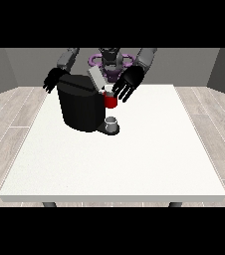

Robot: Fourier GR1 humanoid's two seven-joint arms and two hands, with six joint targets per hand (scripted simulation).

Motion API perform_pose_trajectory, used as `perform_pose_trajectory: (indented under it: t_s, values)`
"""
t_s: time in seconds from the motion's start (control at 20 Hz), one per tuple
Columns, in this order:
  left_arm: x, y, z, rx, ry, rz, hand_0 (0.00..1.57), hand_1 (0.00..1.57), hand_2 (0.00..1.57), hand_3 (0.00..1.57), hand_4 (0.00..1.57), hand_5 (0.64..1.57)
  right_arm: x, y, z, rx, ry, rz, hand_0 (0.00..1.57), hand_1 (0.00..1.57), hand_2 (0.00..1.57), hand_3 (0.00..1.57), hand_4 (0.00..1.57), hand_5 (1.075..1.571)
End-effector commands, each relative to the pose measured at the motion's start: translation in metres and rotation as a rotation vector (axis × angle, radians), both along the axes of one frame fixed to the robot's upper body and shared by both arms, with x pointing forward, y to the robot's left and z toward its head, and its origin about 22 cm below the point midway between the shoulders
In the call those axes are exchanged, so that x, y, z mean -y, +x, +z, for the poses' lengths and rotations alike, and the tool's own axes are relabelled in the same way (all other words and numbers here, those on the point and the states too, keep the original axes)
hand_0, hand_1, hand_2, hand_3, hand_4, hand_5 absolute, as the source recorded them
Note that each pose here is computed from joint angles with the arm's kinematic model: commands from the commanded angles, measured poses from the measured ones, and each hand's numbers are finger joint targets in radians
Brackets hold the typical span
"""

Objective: Insert the coffee pod into the coffee machine and close the lid

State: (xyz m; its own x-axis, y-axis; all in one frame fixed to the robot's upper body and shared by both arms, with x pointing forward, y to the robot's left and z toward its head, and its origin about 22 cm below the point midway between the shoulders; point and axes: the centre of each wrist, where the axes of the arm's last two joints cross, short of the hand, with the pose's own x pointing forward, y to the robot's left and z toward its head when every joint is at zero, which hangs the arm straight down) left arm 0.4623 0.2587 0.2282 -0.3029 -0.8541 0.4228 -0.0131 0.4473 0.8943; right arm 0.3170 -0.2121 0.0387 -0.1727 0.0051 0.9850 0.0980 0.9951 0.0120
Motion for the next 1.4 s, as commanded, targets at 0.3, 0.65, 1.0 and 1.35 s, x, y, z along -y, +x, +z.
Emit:
perform_pose_trajectory:
  t_s: [0.3,0.65,1.0,1.35]
  values:
    - [-0.003,-0.001,-0.011,-0.058,0.076,-0.014,0.00,0.00,0.00,0.00,0.00,1.571,0.013,-0.003,-0.009,-0.064,-0.011,-0.034,0.00,0.00,0.00,0.00,0.35,1.571]
    - [0.014,-0.001,-0.021,-0.107,0.056,-0.028,0.00,0.00,0.00,0.00,0.00,1.571,0.017,-0.010,-0.029,-0.060,-0.008,-0.061,0.00,0.00,0.00,0.00,0.42,1.571]
    - [0.025,-0.008,-0.062,-0.161,-0.068,-0.061,0.00,0.00,0.00,0.00,0.00,1.571,0.022,-0.025,-0.056,-0.131,0.060,-0.119,0.00,0.00,0.00,0.00,0.41,1.571]
    - [0.027,-0.028,-0.147,-0.261,-0.638,-0.067,0.00,0.00,0.00,0.00,0.26,1.571,0.045,-0.053,-0.079,-0.227,0.052,-0.173,0.00,0.00,0.00,0.00,0.37,1.571]
